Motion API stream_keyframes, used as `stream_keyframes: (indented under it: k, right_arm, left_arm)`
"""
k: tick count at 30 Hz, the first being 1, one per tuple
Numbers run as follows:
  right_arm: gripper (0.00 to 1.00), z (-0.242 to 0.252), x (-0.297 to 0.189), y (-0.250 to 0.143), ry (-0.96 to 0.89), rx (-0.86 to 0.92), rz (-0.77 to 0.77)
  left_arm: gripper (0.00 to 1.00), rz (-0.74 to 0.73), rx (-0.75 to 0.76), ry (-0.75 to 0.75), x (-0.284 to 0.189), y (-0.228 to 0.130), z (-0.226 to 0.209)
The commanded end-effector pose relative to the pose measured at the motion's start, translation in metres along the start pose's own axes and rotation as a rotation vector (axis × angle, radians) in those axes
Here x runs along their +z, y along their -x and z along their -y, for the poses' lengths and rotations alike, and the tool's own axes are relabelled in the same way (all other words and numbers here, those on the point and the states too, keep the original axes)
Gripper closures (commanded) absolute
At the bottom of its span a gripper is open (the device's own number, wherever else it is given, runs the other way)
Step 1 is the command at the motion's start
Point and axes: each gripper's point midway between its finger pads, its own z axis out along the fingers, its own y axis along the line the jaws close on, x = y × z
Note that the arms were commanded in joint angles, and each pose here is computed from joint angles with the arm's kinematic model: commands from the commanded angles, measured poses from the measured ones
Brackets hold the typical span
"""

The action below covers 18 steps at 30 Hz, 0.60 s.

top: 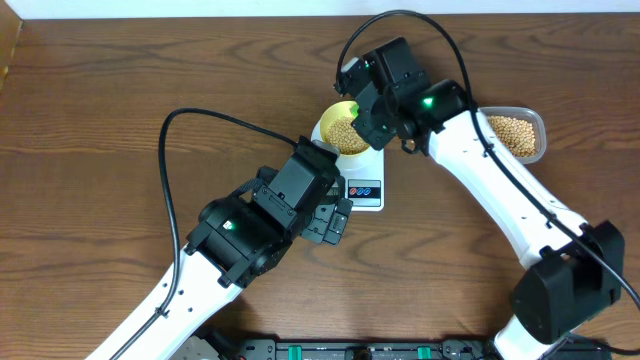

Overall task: Scoop item into bowl and weigh 50g on scale
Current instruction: 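Move the empty scoop with the right gripper back to the tub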

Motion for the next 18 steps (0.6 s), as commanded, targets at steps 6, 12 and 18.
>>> stream_keyframes:
  k: [6,12,18]
  right_arm:
    - [0.99,0.054,-0.086,0.025,-0.208,0.148,0.124]
    - [0.99,0.107,-0.12,-0.025,-0.408,0.338,0.018]
    - [0.99,0.139,-0.133,-0.083,-0.428,0.54,-0.107]
  left_arm:
    - [0.0,0.009,0.009,0.01,-0.002,0.003,-0.002]
    - [0.0,0.009,0.01,0.01,-0.002,0.003,-0.002]
    - [0.0,0.009,0.01,0.01,-0.002,0.003,-0.002]
